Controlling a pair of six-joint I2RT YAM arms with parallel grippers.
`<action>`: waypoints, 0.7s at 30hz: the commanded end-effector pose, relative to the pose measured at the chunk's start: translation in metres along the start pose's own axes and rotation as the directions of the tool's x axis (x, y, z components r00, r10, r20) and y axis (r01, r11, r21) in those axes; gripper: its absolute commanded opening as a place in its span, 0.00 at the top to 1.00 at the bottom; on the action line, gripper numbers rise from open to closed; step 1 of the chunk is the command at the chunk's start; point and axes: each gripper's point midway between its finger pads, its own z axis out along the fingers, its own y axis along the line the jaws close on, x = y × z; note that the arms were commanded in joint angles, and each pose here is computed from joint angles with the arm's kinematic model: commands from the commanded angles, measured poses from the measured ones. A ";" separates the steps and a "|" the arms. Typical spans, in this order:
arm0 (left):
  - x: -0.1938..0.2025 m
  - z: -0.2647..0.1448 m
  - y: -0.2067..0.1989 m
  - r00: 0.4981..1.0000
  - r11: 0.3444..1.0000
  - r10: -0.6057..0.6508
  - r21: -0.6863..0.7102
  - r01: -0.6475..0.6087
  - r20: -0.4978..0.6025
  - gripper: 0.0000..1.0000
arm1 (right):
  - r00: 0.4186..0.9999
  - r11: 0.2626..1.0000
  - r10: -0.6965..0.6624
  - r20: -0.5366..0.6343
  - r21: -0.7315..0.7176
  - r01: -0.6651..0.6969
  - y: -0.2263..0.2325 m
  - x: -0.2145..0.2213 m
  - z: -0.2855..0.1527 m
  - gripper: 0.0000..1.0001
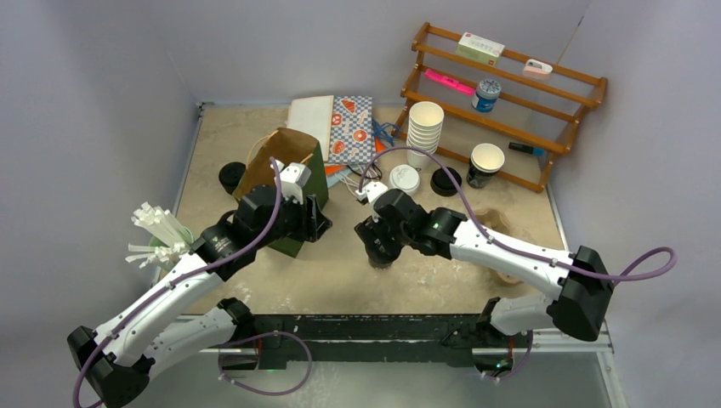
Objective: Pack the takeout coffee
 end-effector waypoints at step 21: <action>-0.013 -0.003 -0.006 0.999 1.000 0.011 0.019 -0.012 0.040 0.55 | 0.872 0.753 0.424 0.245 0.440 -0.490 -0.058 -0.054 0.026 0.18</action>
